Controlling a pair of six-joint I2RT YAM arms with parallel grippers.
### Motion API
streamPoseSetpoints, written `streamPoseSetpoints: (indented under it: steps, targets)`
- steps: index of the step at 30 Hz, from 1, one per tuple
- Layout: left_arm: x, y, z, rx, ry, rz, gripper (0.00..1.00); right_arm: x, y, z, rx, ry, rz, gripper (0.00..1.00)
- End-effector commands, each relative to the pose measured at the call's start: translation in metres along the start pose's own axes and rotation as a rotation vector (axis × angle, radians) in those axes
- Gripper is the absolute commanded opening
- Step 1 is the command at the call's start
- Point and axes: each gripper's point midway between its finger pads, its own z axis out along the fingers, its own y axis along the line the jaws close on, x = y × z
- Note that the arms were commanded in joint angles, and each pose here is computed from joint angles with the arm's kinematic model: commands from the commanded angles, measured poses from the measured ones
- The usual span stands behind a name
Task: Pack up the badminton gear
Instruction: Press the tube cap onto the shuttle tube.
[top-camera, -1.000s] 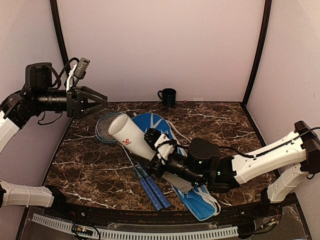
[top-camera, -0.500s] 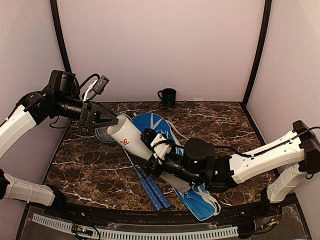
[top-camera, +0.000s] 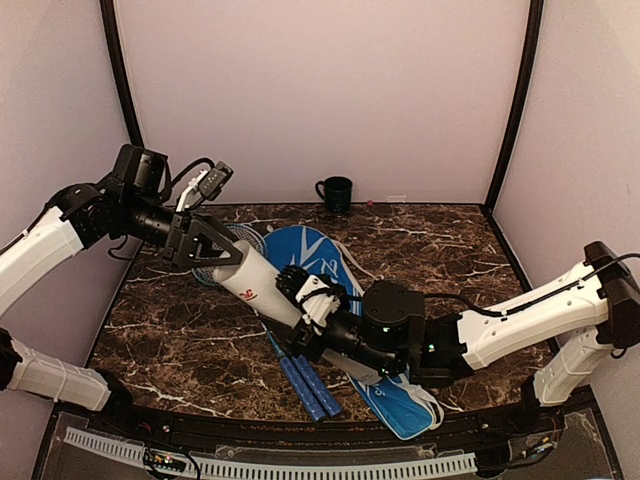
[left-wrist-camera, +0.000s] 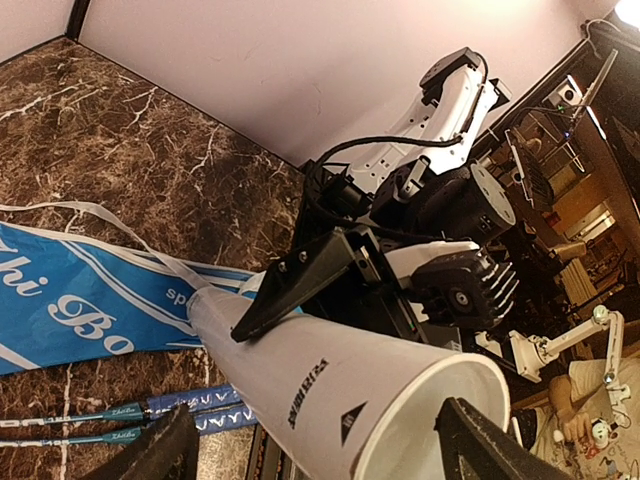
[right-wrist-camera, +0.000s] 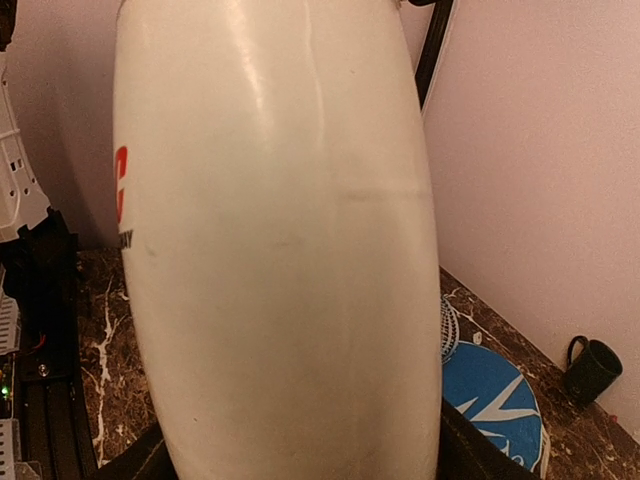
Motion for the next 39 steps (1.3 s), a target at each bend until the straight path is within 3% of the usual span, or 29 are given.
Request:
streamPoseSetpoints:
  steps: [1, 8, 12, 16, 21, 26, 33, 39]
  targets:
    - [0.045, 0.018, 0.022, -0.016, 0.151, -0.089, 0.84, -0.034, -0.006, 0.002, 0.029, -0.1, 0.058, 0.71]
    - [0.071, 0.031, 0.033, -0.056, 0.233, -0.12, 0.79, -0.035, -0.006, 0.001, 0.031, -0.11, 0.078, 0.71]
    - [0.059, 0.036, 0.027, -0.132, 0.192, -0.067, 0.8, -0.033, -0.008, 0.002, 0.041, -0.1, 0.074, 0.71]
    - [0.015, 0.047, 0.004, -0.343, 0.037, 0.045, 0.86, -0.032, -0.018, 0.0, 0.09, -0.067, 0.042, 0.71]
    - [-0.041, 0.034, -0.053, -0.569, -0.275, 0.151, 0.9, -0.035, -0.052, -0.011, 0.253, 0.012, -0.024, 0.71]
    - [-0.058, 0.04, -0.107, -0.754, -0.47, 0.11, 0.94, -0.055, -0.089, -0.025, 0.377, 0.043, -0.067, 0.71]
    - [-0.041, 0.066, -0.114, -0.781, -0.455, 0.012, 0.96, -0.067, -0.14, -0.041, 0.521, 0.099, -0.086, 0.7]
    - [-0.026, 0.087, -0.105, -0.766, -0.42, -0.031, 0.97, -0.05, -0.195, -0.062, 0.677, 0.213, -0.11, 0.69]
